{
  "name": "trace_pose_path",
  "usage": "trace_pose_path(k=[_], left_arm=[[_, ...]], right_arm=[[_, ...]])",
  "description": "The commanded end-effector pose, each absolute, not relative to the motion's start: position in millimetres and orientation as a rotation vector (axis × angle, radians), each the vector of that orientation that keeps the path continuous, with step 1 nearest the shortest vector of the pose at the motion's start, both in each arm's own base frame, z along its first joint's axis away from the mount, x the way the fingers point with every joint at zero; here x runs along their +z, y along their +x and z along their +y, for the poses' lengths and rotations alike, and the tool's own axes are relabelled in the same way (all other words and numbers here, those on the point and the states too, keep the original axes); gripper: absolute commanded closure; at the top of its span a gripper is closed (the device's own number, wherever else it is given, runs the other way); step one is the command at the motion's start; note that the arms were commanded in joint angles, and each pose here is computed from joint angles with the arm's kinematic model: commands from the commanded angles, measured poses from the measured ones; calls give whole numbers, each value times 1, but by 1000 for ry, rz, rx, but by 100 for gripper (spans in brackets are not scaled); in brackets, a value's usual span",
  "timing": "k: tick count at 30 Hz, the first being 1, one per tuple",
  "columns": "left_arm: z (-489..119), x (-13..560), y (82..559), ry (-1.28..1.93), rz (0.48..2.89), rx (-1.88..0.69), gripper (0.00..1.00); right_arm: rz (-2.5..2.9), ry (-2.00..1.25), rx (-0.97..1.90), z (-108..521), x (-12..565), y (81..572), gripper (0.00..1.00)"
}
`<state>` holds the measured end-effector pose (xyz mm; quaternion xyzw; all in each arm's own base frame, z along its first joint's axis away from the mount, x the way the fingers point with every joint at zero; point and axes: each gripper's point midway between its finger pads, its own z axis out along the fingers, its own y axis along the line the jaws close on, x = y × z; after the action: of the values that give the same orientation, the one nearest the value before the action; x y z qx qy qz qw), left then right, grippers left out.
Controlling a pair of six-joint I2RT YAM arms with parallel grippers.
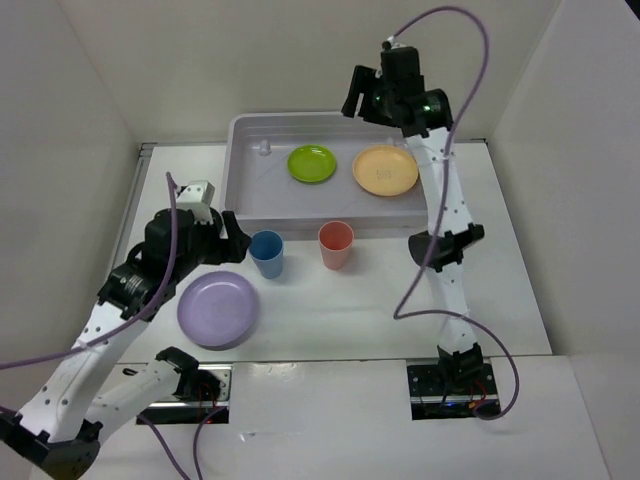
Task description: Place the mixed dishes into the plastic bin
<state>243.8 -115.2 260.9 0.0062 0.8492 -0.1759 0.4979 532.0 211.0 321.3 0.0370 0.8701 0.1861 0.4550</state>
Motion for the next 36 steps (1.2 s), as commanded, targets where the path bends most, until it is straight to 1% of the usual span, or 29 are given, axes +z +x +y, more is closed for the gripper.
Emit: trace_pose_path(k=[1,2,4,5,8,9,10,11,12,13,14,15,16,17,20,22,23,25,26,30,31,34,36], left_arm=[[-110,287,273,-66,1979,-375,12],[-113,278,280,-63,2016,-360,12],[-106,280,297,-116,2013,-352,12],[-92,287,307,-169,1975,-335,12],[-66,313,331,-270,1872,-347,12],[-36,313,339,-348,1849,-305,12],[-23,312,348,-395,1848,-316,12],[-24,314,354,-374,1846,-401,12],[-14,306,358,-397,1858,-438,12],[15,291,365,-478,1873,-443,12],[10,290,366,-457,1874,-554,12],[17,282,367,-478,1879,-582,14],[34,269,364,-536,1885,-588,14],[36,268,362,-540,1878,-617,14],[58,244,359,-633,1891,-614,15],[69,224,362,-696,1912,-630,15],[74,216,363,-723,1925,-630,19],[84,191,365,-776,1954,-670,23],[86,184,365,-796,1965,-681,29],[95,142,369,-890,2027,-739,41],[92,133,367,-905,2045,-766,47],[98,114,369,-968,2064,-767,52],[108,107,368,-1008,2066,-722,53]], right_arm=[[1998,54,405,206,422,450,19],[1965,50,412,206,437,438,19],[1935,53,422,204,460,410,18],[1940,44,426,203,463,401,18],[1980,55,355,191,461,369,17],[2030,60,314,191,445,364,17],[2022,86,292,185,446,359,17],[1985,87,314,177,462,339,17],[1937,99,343,175,473,336,17],[1996,76,324,179,444,337,17],[1904,67,428,169,470,309,17],[1887,45,460,179,449,319,17],[1853,32,515,178,450,312,17],[1804,13,609,171,460,296,17],[1885,-11,616,176,415,301,17],[1924,-33,630,182,398,302,17],[1928,-42,640,183,394,300,17],[1941,-72,659,188,382,299,17],[1958,-87,672,190,375,295,17],[1956,-129,687,196,367,296,17],[1954,-132,697,196,366,297,17],[1945,-157,716,200,367,300,17],[1933,-172,722,202,370,300,17]])
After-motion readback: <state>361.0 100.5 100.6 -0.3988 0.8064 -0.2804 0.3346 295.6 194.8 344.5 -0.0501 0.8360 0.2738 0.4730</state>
